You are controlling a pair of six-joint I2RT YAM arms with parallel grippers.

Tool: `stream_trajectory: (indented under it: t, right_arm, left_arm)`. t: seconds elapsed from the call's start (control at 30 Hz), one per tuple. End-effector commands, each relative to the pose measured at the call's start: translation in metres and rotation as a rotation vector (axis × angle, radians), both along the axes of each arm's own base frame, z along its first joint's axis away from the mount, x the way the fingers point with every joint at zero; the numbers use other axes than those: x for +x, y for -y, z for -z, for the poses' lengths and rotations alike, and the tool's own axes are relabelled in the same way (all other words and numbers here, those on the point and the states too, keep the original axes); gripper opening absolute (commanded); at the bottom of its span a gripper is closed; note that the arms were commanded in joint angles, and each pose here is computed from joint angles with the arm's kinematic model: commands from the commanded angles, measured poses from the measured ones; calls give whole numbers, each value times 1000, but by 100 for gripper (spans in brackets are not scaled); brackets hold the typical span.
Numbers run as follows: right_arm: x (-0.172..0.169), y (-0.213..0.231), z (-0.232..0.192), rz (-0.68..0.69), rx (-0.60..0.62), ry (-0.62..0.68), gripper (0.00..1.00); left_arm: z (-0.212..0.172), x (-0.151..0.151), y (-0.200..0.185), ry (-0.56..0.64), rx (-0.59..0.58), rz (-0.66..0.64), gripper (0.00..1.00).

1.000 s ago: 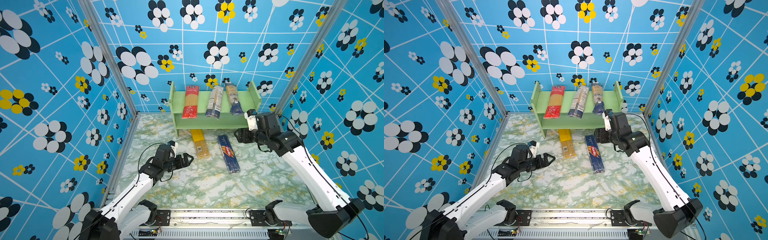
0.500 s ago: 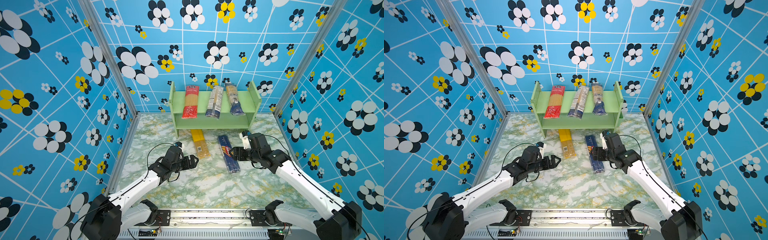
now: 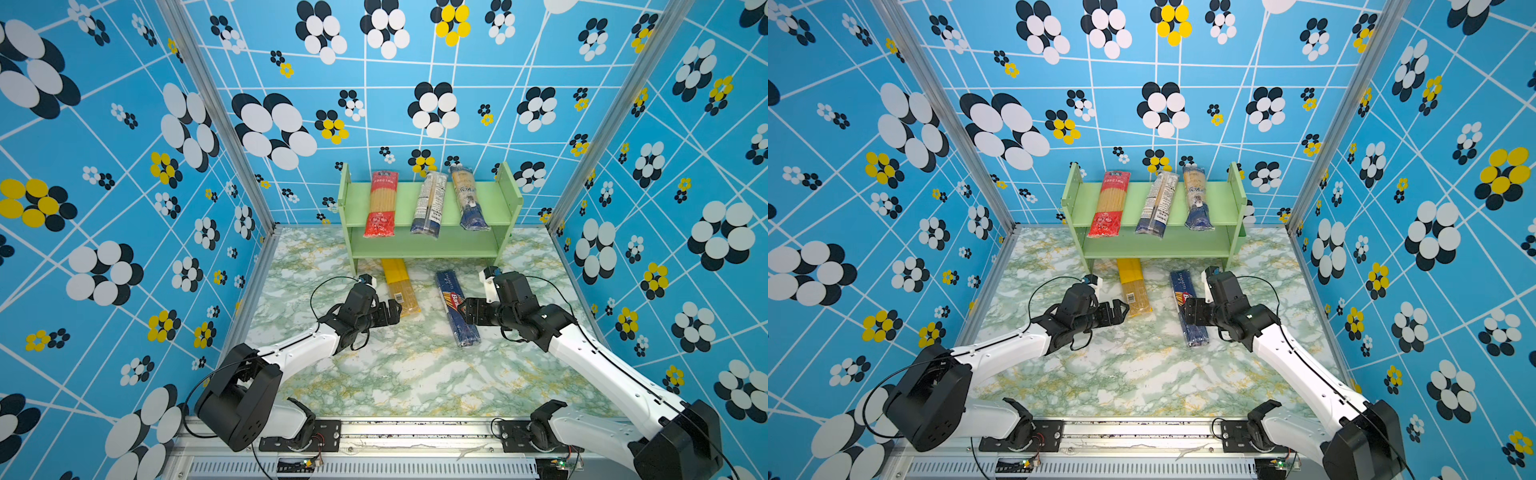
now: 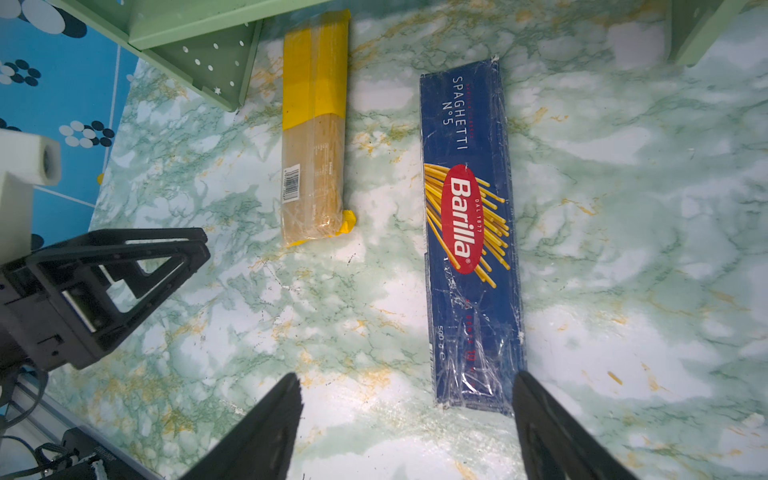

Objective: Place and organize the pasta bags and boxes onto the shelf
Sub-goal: 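Move the left gripper to the yellow-topped bag while the right gripper hovers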

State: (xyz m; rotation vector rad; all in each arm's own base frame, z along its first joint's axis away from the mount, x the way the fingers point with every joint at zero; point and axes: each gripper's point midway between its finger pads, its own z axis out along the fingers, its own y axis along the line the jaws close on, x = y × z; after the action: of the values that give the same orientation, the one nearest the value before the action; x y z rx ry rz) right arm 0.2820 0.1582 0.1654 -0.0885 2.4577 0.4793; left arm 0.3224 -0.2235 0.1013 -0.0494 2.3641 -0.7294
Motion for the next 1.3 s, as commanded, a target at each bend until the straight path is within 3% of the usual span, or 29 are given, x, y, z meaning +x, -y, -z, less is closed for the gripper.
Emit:
stream_trajectory:
  t: [0.0,0.43,0.77,1.27]
  right_arm:
    - [-1,4,1,20,-13,10,82]
    - [-1,7,2,28,-26,7,82]
    - [-5,10,2,29,-31,9,82]
    - [-4,10,8,29,-40,1,83]
  left_arm:
    - [-12,17,14,63,7,8,99]
    - [19,36,42,23,153,-4,99]
    - [51,42,35,-48,274,-80,99]
    - [60,53,52,-66,282,-101,99]
